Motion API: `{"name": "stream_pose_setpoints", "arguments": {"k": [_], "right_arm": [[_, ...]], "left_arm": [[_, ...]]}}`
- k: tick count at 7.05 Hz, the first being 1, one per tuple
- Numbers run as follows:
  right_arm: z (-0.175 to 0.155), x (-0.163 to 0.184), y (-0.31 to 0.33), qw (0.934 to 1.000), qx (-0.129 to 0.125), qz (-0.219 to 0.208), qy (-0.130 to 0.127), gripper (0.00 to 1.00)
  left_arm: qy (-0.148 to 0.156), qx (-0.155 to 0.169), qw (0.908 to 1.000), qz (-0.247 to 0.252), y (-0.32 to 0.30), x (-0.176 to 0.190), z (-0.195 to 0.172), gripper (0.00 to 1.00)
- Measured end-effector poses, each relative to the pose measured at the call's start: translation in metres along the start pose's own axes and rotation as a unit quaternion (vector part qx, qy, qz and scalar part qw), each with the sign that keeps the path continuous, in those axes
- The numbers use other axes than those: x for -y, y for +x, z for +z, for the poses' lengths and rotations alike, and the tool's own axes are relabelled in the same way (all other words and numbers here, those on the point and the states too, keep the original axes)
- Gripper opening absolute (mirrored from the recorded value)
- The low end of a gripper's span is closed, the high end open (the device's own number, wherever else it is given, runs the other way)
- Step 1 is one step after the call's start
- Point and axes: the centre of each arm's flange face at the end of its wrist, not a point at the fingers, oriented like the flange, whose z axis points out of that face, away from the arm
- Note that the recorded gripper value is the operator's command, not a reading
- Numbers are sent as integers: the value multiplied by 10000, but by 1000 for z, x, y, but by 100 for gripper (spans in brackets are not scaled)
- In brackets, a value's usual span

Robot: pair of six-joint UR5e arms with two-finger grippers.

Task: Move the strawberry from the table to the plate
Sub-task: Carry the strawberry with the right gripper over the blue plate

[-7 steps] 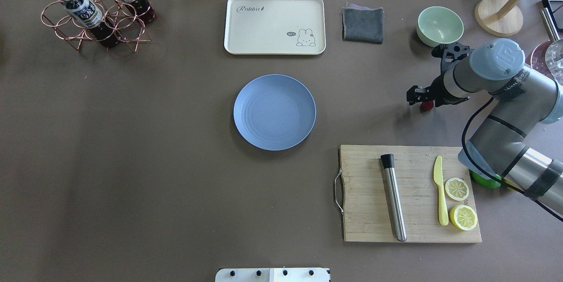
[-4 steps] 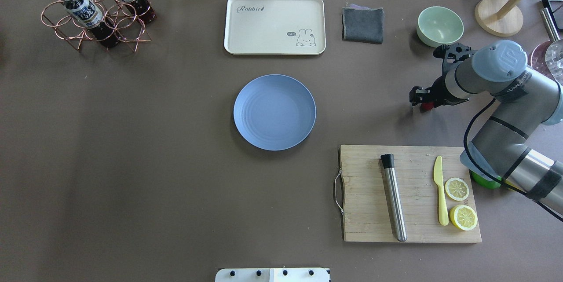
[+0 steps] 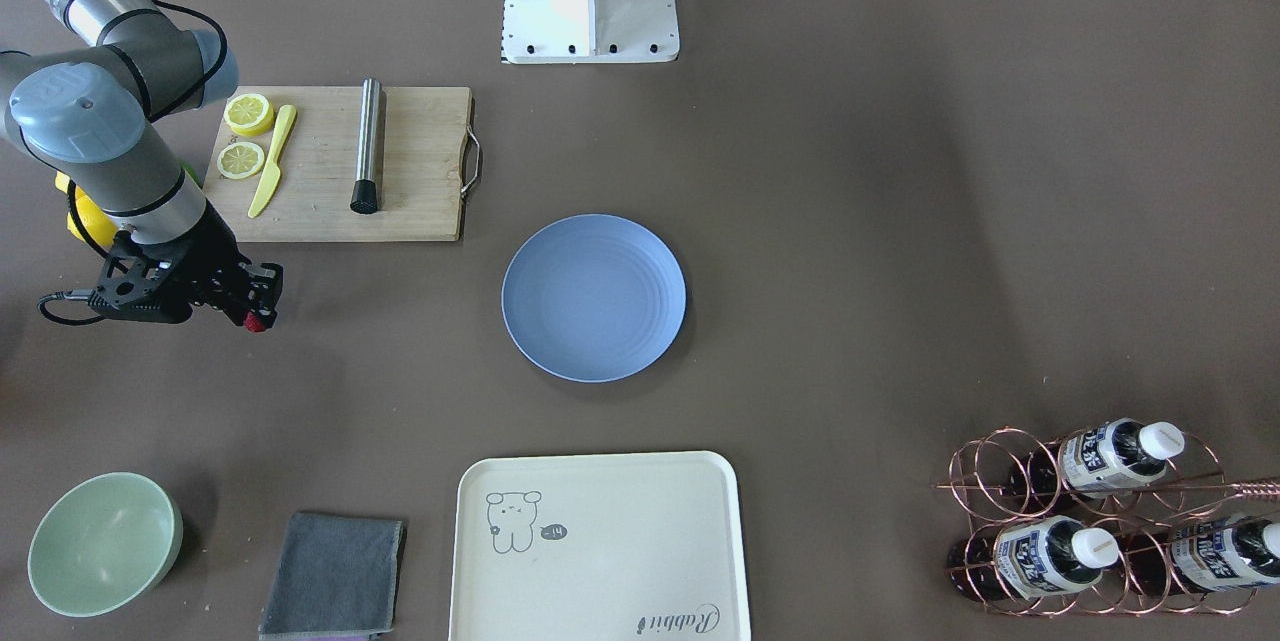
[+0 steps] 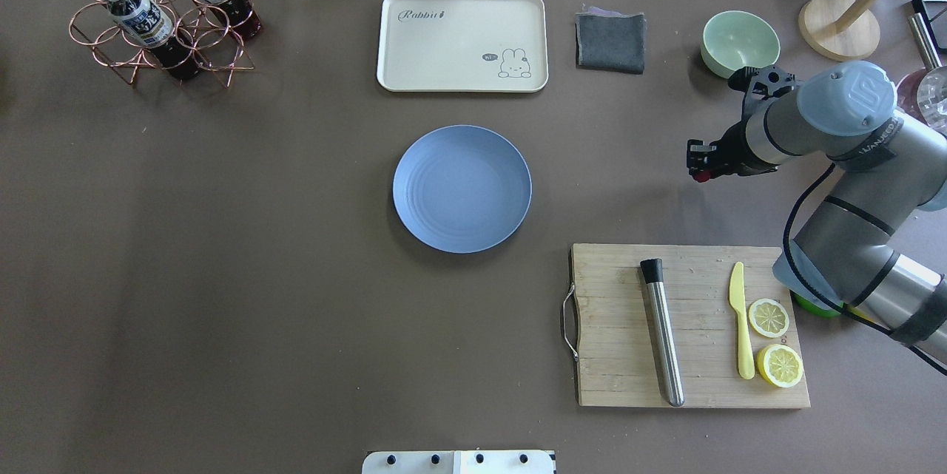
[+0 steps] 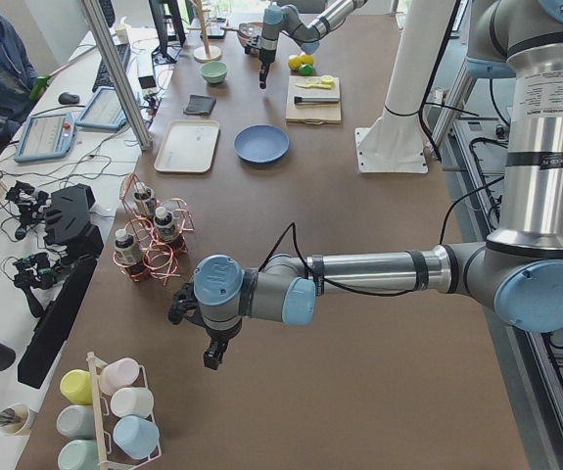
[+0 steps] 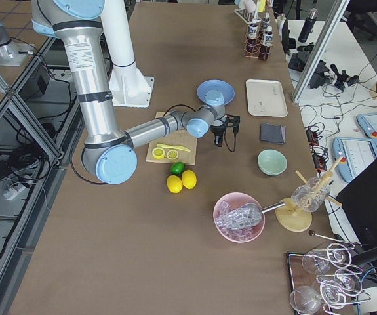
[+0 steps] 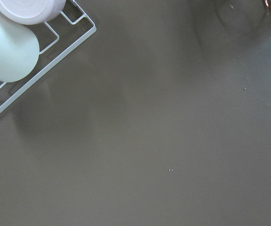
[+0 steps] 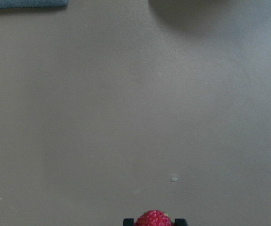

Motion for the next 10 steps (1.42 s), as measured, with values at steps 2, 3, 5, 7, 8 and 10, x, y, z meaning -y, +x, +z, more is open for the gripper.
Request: {"name": "stream_pose_setpoints", "arguments": {"k": [2, 3, 5, 7, 8, 10], "right_arm": [[-12, 3, -72, 9983, 9, 588, 27, 0], [-16, -5, -118, 9951, -20, 981, 105, 0], [-24, -38, -207, 9853, -9, 1692, 243, 0], [-28, -73, -277, 9761, -2, 2137, 382, 0], [-20, -84, -305, 9710, -29, 2332, 519, 0], [1, -99, -350, 9620, -97, 2628, 735, 0]], "left_arm": [[-103, -25, 9999, -119, -6, -18, 9, 99], [-148, -37, 9997, -170, -8, -27, 13, 99], [-188, -121, 9995, -239, -7, -34, 16, 99], [-157, -377, 9987, -295, -3, -34, 17, 99], [-156, -416, 9986, -298, -2, -34, 18, 99], [-167, -445, 9984, -309, -2, -36, 20, 99]]}}
